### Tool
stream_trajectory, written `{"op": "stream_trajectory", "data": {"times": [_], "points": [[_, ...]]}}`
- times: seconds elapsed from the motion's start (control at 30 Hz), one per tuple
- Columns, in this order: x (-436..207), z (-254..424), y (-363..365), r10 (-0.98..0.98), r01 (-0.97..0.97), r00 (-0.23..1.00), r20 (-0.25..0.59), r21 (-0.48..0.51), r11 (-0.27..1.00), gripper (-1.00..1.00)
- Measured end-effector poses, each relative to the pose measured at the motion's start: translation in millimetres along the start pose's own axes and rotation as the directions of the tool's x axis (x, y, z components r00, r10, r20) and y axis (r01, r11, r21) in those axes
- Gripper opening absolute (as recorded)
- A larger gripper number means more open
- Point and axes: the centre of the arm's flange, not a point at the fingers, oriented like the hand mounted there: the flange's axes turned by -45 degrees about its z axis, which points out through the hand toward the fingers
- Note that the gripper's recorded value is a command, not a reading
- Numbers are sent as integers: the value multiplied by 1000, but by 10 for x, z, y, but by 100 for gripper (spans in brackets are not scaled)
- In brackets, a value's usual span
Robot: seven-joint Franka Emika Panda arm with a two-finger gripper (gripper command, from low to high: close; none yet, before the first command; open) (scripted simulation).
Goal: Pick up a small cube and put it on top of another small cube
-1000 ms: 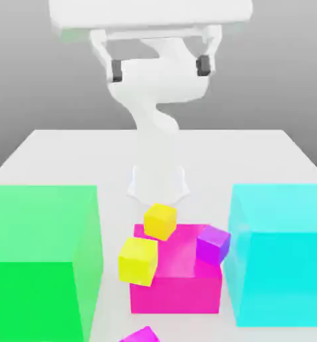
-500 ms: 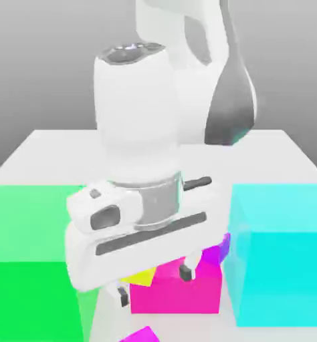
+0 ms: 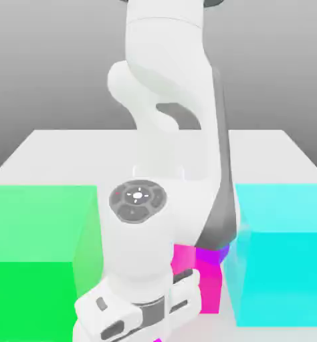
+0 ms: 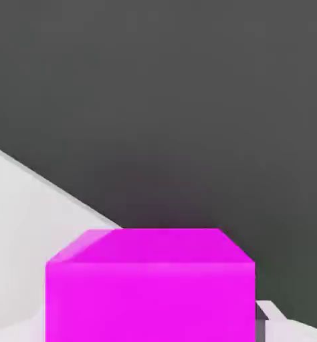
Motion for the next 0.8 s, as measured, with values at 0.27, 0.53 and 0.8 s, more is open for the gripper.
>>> {"op": "stream_trajectory", "data": {"times": [0.27, 0.53, 0.8], "points": [[-6, -892, -340, -129, 129, 992, -9, 27, 991, -100], [-152, -1518, -1176, -445, 446, 895, -26, 46, 894, -100], [-566, -1988, -1810, -697, 697, 717, -10, 11, 717, -100]]}}
